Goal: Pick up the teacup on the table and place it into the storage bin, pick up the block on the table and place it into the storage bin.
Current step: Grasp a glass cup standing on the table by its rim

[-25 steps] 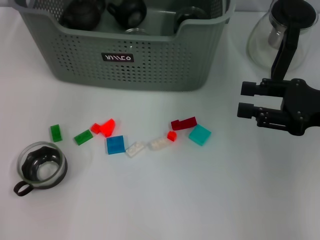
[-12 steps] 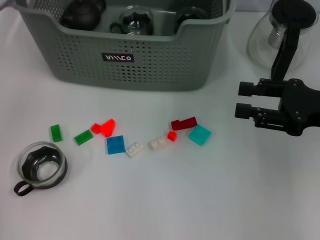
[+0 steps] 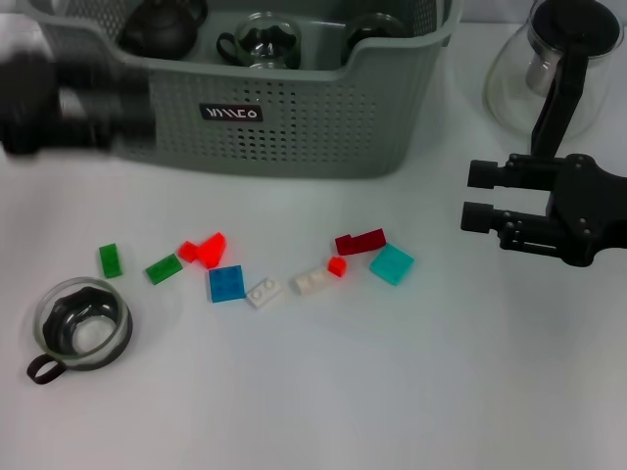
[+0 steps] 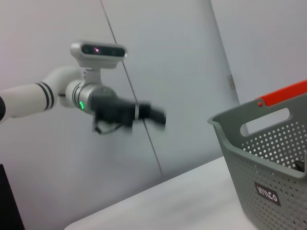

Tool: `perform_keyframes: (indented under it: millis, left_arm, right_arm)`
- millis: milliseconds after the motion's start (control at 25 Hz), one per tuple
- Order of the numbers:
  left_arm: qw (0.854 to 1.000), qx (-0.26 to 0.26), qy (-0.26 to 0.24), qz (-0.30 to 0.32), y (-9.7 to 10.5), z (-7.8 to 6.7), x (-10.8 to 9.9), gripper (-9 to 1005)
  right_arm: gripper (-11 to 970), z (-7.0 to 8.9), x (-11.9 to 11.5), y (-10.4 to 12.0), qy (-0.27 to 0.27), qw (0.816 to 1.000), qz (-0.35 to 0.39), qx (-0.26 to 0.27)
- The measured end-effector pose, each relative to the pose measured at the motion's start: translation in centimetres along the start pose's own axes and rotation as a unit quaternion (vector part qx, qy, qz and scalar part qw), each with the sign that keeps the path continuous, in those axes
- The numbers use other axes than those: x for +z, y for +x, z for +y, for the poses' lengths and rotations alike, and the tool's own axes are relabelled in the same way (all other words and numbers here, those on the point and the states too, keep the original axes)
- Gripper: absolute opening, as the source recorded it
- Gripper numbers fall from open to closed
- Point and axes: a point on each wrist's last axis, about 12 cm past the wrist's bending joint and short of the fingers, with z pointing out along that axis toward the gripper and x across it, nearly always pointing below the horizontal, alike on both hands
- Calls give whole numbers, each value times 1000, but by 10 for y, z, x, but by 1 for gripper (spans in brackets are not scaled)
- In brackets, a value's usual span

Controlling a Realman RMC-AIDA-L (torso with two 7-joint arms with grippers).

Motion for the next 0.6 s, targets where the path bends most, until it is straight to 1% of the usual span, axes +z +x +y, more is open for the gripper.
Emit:
perform_keyframes:
  millis: [40,80,120,160,240,400,440,480,600]
  left_arm:
    - [1000,-5,-3,30,0,0,1,602]
    - [997,-13,-8,77,1,0,4,601]
    - [994,-22,-13,111,2,1,7,601]
    - [988,-29,-22,152,2,2,10,601]
    - [977,-41,-42,206,0,3,14,601]
    - [957,-36,-88,274,-5,4,18,600]
    - [946,-31,-117,300,-7,3,17,600]
    - [946,-31,-117,300,-7,3,17,600]
    - [931,-27,-148,333,-8,0,17,599]
  right_arm:
    - [614,0,0,0,0,1000,1,0]
    - [614,0,0,0,-1,1000,1,0]
    - [614,0,0,0,-1,1000,2,0]
    - [614,0,0,0,-1,1000,2,0]
    - [614,0,-1,0,-1,1000,2,1]
    - [613,0,-1,-1,-1,1000,2,1]
    - [613,0,-1,-1,-1,1000,2,0]
    - [614,0,-1,-1,-2,1000,2,0]
    - [614,-1,-1,-2,-2,1000,1,-2]
